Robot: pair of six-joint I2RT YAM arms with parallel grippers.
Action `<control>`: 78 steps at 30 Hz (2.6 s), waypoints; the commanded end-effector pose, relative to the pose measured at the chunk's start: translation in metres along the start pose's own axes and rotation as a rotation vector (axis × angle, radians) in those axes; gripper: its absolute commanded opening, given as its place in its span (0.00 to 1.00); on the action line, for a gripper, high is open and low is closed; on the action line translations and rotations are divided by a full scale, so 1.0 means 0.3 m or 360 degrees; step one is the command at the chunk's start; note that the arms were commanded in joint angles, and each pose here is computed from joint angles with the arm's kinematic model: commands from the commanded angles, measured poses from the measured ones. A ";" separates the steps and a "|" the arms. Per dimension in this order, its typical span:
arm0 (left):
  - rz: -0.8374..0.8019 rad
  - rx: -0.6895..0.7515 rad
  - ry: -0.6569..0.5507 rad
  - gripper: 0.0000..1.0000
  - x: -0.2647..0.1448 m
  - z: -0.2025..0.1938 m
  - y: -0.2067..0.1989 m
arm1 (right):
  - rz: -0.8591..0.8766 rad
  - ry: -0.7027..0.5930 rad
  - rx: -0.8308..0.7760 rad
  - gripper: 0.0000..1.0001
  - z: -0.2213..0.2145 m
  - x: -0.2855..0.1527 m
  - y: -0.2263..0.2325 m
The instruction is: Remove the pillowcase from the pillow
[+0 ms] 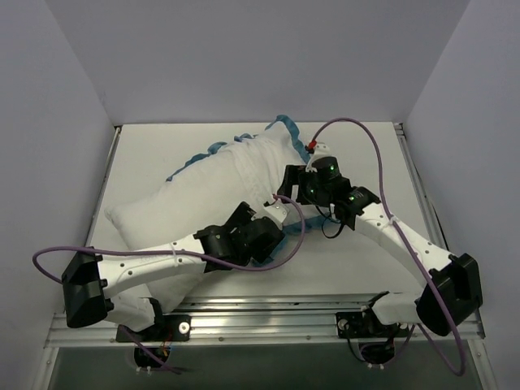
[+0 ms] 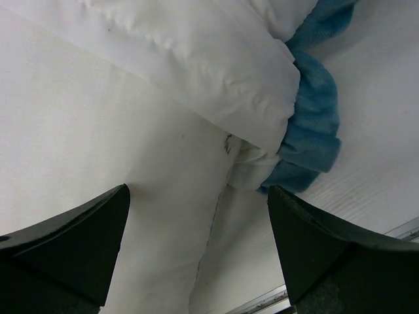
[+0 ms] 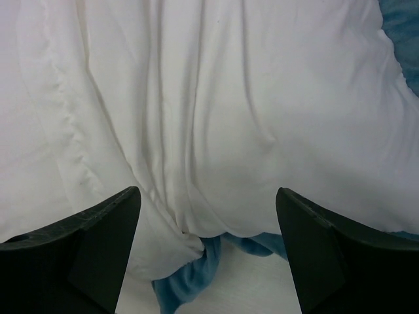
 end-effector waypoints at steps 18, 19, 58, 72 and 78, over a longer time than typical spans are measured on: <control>0.0207 -0.0460 0.0075 0.53 0.255 -0.184 0.081 | 0.0190 0.0062 0.0019 0.80 -0.185 -0.076 -0.021; 0.0188 -0.0477 0.0059 0.44 0.256 -0.180 0.081 | 0.0220 0.0071 0.0006 0.80 -0.198 -0.078 -0.011; 0.0037 -0.0638 -0.0043 0.02 -0.209 0.117 0.369 | -0.0490 -0.0174 0.0094 0.00 0.107 -0.055 -0.291; 0.0283 -0.0805 -0.0111 0.02 -0.361 0.053 0.595 | -0.0845 -0.0581 0.0678 0.00 0.463 -0.289 -0.664; 0.0119 -0.0815 -0.0178 0.02 -0.350 0.060 0.554 | -0.0416 -0.0522 0.0556 0.00 0.482 -0.229 -0.522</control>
Point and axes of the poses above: each gripper's point midway between its finger pads, its own x axis out along the fingers, its own y axis along the line the jaws close on, z = x × y, the point moved 5 cm from there along -x, back along the fingers, and after that the axes turned 3 degrees about -x, right-handed, at the moved point
